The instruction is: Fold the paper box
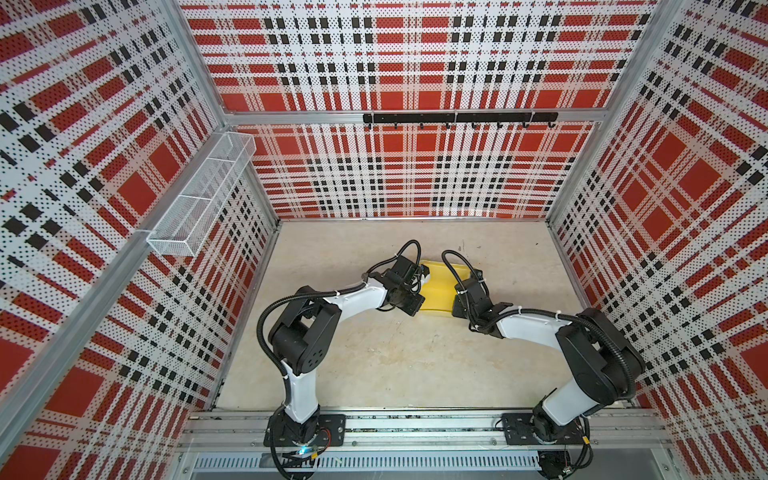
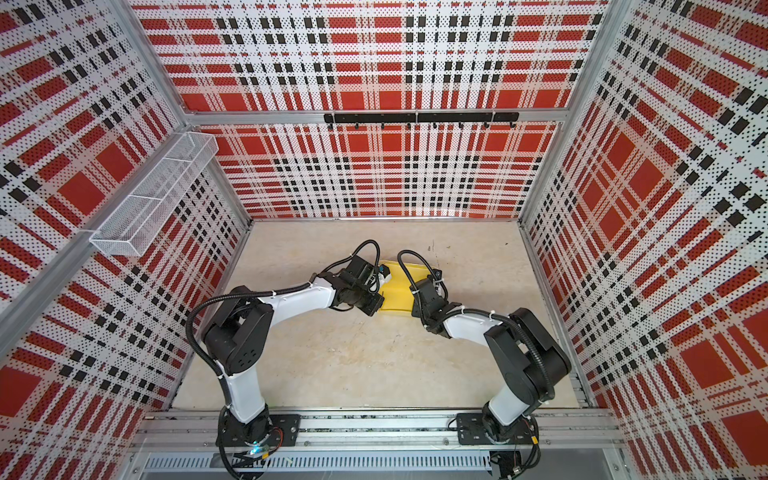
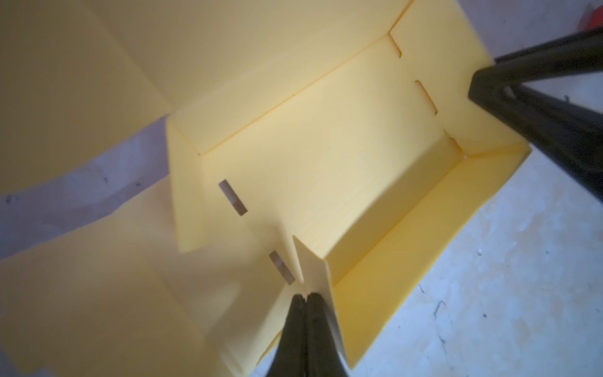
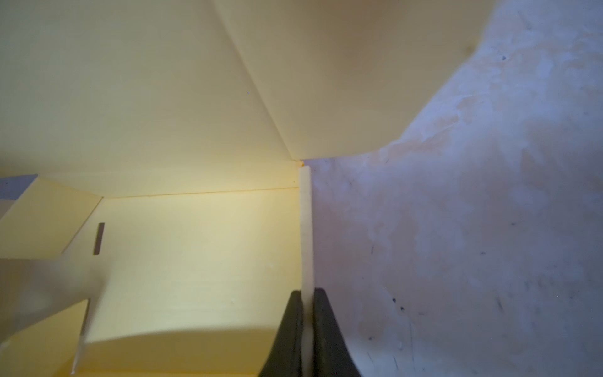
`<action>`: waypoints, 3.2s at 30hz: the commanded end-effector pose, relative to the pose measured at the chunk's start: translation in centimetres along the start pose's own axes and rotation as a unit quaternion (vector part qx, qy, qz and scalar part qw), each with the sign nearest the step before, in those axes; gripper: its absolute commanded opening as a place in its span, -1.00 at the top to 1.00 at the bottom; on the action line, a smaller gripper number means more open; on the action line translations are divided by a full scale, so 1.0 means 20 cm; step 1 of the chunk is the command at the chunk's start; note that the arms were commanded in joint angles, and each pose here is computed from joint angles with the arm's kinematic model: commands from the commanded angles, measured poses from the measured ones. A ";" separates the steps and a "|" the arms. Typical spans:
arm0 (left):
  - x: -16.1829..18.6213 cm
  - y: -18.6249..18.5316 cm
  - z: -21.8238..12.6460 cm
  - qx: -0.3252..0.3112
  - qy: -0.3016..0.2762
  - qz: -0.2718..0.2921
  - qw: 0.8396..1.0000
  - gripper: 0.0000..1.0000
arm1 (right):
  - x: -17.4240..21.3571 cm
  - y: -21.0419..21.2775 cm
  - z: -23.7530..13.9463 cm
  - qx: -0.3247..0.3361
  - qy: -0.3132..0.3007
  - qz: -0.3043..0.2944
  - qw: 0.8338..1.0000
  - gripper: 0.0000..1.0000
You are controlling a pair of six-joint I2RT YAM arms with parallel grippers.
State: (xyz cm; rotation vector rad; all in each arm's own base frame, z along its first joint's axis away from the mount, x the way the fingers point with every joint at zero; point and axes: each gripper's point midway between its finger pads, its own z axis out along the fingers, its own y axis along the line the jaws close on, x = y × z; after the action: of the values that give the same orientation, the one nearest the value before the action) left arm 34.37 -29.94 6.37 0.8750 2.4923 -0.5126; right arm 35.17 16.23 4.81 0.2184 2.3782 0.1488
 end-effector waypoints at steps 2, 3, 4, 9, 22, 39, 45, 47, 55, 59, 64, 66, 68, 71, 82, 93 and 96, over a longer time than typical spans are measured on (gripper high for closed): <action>-0.16 -0.04 -0.24 0.033 -0.076 -0.014 0.996 0.71 | -0.04 -0.01 -0.02 -0.011 -0.004 0.011 1.000 0.79; -0.18 -0.05 -0.28 0.039 -0.089 -0.013 0.995 0.66 | -0.05 -0.01 -0.02 -0.012 -0.008 0.010 1.000 0.79; -0.21 -0.05 -0.34 0.048 -0.107 -0.012 0.993 0.62 | -0.06 -0.01 -0.03 -0.014 -0.014 0.011 1.000 0.79; -0.25 0.00 -0.50 0.097 -0.163 -0.058 0.980 0.39 | -0.09 0.00 -0.04 -0.025 -0.020 0.015 0.999 0.79; -0.26 0.36 -0.73 0.109 -0.257 -0.172 0.945 -0.06 | -0.25 0.06 -0.12 -0.092 -0.060 0.033 0.993 0.79; -0.32 0.37 -0.83 0.214 -0.331 -0.234 0.889 -0.11 | -0.46 0.27 -0.24 -0.252 -0.134 0.038 0.958 0.80; -0.30 0.36 -0.83 0.224 -0.335 -0.231 0.886 0.04 | -0.46 0.32 -0.23 -0.279 -0.129 0.047 0.950 0.81; -0.31 0.35 -0.85 0.231 -0.336 -0.227 0.884 0.09 | -0.44 0.33 -0.21 -0.281 -0.122 0.054 0.950 0.81; -0.33 0.31 -0.86 0.248 -0.336 -0.222 0.881 0.16 | -0.43 0.34 -0.18 -0.279 -0.109 0.047 0.953 0.81; -0.33 0.29 -0.85 0.252 -0.337 -0.217 0.881 0.16 | -0.41 0.34 -0.16 -0.277 -0.102 0.045 0.954 0.81; -0.32 0.25 -0.83 0.259 -0.329 -0.208 0.884 0.14 | -0.40 0.36 -0.15 -0.281 -0.089 0.046 0.954 0.80; -0.31 0.25 -0.80 0.256 -0.326 -0.212 0.885 0.12 | -0.40 0.36 -0.15 -0.282 -0.092 0.046 0.954 0.80; -0.31 0.24 -0.80 0.258 -0.324 -0.212 0.885 0.09 | -0.40 0.36 -0.15 -0.281 -0.091 0.048 0.954 0.80; -0.32 0.22 -0.79 0.263 -0.320 -0.209 0.886 0.08 | -0.42 0.36 -0.17 -0.281 -0.094 0.043 0.954 0.79; -0.27 0.21 -0.67 0.239 -0.290 -0.214 0.902 0.21 | -0.44 0.38 -0.19 -0.285 -0.101 0.047 0.952 0.80; -0.26 0.17 -0.62 0.243 -0.274 -0.217 0.905 0.39 | -0.45 0.40 -0.22 -0.284 -0.097 0.043 0.953 0.80; -0.25 0.18 -0.59 0.238 -0.271 -0.218 0.907 0.35 | -0.45 0.40 -0.24 -0.279 -0.106 0.036 0.954 0.80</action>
State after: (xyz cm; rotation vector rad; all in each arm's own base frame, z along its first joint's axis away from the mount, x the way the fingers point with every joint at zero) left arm 36.71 -23.74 18.75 0.2364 2.0335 -1.3677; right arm 38.52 21.08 11.61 0.0761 2.1373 0.7450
